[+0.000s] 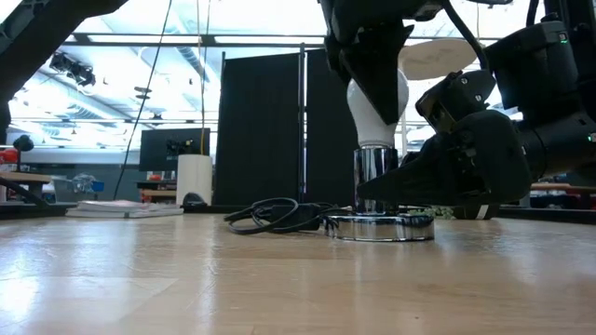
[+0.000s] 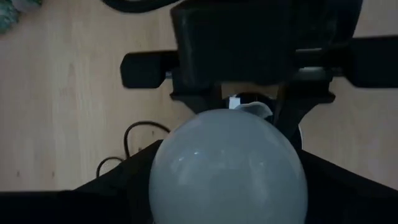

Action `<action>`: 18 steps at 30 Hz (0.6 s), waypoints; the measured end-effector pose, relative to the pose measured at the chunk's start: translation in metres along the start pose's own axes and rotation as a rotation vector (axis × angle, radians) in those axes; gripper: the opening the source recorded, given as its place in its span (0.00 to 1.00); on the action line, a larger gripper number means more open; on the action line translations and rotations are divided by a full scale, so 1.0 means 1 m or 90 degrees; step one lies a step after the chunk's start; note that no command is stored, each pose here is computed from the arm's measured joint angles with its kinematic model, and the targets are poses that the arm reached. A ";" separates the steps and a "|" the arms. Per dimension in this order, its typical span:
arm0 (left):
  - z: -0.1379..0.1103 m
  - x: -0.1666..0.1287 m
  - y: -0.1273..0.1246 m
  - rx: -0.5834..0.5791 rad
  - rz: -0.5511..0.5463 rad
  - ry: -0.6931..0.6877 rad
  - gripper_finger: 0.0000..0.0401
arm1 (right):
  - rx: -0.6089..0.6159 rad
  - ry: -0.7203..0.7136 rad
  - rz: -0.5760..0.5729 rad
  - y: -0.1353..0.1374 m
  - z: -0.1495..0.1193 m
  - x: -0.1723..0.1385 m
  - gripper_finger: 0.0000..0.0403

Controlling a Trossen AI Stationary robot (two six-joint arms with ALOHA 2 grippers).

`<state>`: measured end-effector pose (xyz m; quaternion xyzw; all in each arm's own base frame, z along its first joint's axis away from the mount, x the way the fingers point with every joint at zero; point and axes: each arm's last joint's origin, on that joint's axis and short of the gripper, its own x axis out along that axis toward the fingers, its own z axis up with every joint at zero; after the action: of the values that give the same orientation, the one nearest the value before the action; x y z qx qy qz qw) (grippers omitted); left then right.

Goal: Screw lightbulb
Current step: Remove the lightbulb from the lamp

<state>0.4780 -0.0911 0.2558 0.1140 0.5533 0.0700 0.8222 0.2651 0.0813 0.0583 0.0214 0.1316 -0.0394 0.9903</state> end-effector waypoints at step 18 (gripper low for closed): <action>-0.001 -0.022 0.006 -0.019 0.022 -0.023 0.71 | -0.002 0.002 -0.001 0.000 0.000 0.000 0.49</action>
<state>0.4691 -0.0901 0.2772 0.1125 0.5351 0.0906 0.8324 0.2651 0.0812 0.0580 0.0200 0.1334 -0.0397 0.9901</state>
